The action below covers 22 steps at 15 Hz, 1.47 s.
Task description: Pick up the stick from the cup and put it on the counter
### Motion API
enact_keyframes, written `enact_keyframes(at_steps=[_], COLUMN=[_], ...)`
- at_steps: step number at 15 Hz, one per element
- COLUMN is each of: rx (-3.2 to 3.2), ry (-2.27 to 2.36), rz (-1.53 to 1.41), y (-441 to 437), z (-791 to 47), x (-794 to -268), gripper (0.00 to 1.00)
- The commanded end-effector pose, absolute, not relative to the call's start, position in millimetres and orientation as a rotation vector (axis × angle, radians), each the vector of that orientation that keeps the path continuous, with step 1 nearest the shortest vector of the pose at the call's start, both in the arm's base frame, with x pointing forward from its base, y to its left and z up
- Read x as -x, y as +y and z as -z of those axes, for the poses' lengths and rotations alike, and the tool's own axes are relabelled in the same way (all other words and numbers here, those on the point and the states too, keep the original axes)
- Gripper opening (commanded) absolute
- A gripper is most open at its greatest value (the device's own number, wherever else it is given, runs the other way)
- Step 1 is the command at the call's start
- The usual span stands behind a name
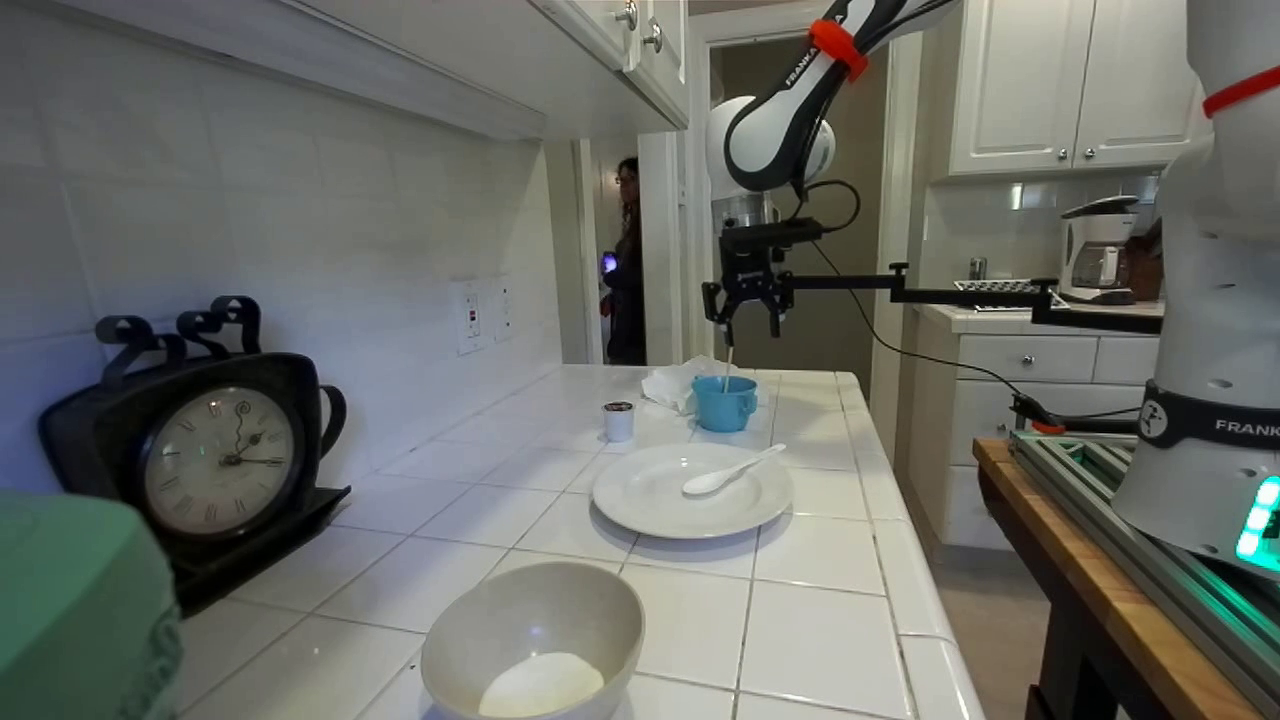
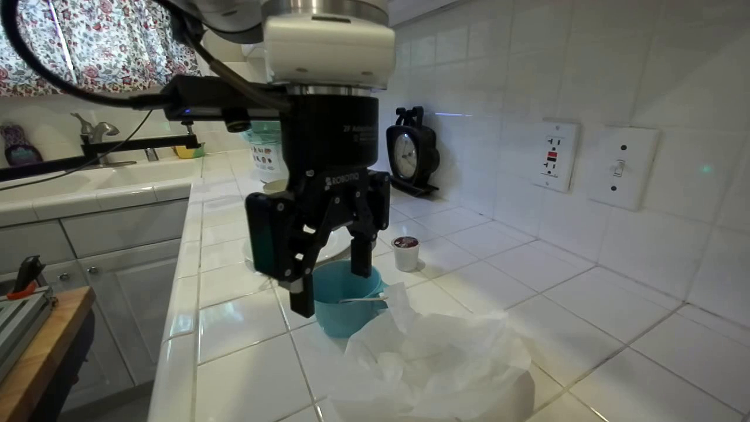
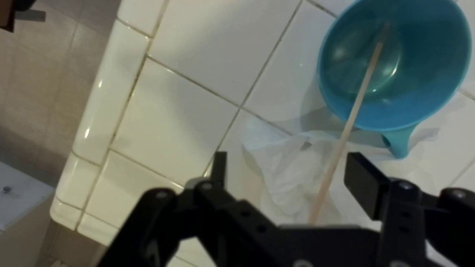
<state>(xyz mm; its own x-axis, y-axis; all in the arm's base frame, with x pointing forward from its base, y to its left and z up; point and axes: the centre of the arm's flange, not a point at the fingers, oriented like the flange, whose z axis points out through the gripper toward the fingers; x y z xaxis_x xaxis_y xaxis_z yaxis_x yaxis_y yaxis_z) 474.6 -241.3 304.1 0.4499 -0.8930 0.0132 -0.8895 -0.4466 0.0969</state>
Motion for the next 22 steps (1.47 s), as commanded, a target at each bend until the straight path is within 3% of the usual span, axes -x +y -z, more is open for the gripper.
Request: enact_keyframes(at_steps=[1,5,6,12,15,17,18,19,20,22], rx=[-2.582,-2.592,-2.589,-2.585,-2.588,-2.590,-2.590,-2.591,-2.591,-2.592], ry=[-1.620,-1.630,-1.629,-1.641,-1.650,-1.656,-1.658,-1.660,-1.661,-1.661], rz=[0.020,-0.015,-0.011,-0.027,-0.046,-0.057,-0.058,-0.058,-0.058,-0.059], y=[-246.0,-248.8,-249.2,-252.6,-254.0,-253.9,-253.8,-253.6,-253.5,-253.2], z=[-302.4,-298.1,-296.7,-289.1,-289.2,-290.6,-290.7,-290.7,-290.7,-291.0], x=[-479.6,-481.8,-482.2,-484.0,-486.5,-488.2,-489.1,-489.5,-489.7,-489.8], gripper=[0.81,0.65,0.69,0.66,0.78,0.49,0.40,0.38,0.23,0.08])
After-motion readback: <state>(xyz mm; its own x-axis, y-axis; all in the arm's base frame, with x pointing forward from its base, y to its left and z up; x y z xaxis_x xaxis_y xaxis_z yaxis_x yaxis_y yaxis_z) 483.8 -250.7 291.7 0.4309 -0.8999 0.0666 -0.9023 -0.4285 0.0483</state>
